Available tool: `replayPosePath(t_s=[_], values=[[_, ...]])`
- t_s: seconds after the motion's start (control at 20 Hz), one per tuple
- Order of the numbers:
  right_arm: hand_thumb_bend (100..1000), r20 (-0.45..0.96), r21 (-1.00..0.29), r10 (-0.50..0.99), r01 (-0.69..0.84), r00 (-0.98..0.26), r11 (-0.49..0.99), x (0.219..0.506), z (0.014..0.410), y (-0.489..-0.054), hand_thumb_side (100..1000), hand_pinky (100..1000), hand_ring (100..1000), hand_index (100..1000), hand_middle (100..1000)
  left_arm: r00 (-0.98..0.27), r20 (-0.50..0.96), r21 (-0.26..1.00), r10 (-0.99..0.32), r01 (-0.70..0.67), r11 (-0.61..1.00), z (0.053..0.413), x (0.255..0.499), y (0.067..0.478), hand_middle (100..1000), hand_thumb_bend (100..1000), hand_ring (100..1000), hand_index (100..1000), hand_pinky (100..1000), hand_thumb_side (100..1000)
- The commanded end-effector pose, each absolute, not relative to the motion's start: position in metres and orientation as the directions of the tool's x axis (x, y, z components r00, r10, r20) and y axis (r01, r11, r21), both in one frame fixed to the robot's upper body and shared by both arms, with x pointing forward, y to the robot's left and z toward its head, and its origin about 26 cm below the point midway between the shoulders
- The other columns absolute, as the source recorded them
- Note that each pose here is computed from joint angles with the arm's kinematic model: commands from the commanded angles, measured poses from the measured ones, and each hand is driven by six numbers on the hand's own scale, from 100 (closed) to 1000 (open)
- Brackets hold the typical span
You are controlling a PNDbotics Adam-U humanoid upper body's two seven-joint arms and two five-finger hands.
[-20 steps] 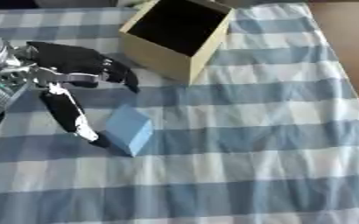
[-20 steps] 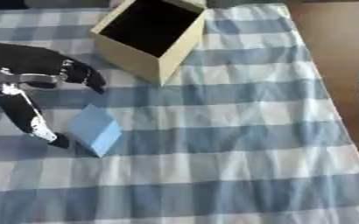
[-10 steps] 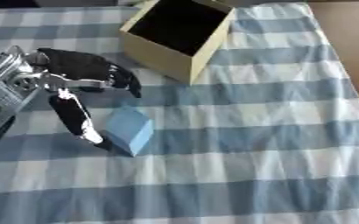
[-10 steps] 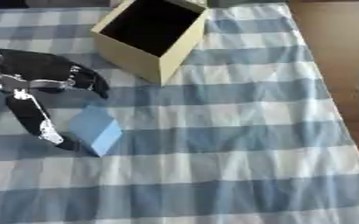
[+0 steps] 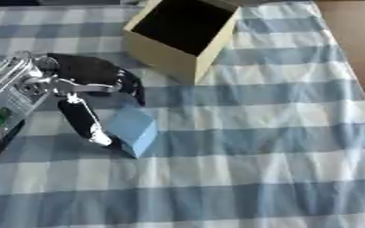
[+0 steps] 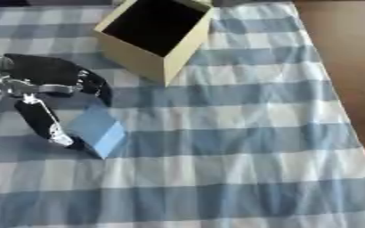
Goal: Pick up objects on the table and place them in the box.
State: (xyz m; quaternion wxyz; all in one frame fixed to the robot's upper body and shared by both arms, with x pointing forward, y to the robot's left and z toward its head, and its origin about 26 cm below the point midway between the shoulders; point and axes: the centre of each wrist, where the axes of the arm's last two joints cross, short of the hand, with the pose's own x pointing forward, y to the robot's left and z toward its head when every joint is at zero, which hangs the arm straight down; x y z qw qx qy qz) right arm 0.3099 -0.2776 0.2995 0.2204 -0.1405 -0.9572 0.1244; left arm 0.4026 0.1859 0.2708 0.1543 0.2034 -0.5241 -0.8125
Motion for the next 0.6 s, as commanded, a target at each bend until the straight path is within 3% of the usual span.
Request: replayPosePath(t_s=[0.05, 0.3, 0.6], values=[[100, 0.363, -0.298, 0.323, 0.219, -0.874, 0.929, 0.305, 0.306, -0.279, 964, 709, 758, 826, 663, -0.899, -0.216, 0.884, -0.381, -0.014, -0.467, 0.284, 0.402, 0.187, 595, 481, 759, 634, 709, 386], [100, 0.368, -0.299, 0.326, 0.221, -0.871, 0.928, 0.305, 0.305, -0.279, 965, 710, 758, 826, 662, -0.898, -0.193, 0.916, -0.396, -0.021, -0.4, 0.284, 0.403, 0.187, 463, 343, 639, 483, 609, 293], [100, 0.371, -0.299, 0.33, 0.225, -0.868, 0.927, 0.305, 0.305, -0.28, 964, 711, 758, 826, 662, -0.89, -0.168, 0.951, -0.424, -0.034, -0.307, 0.297, 0.396, 0.191, 424, 248, 606, 440, 570, 277]])
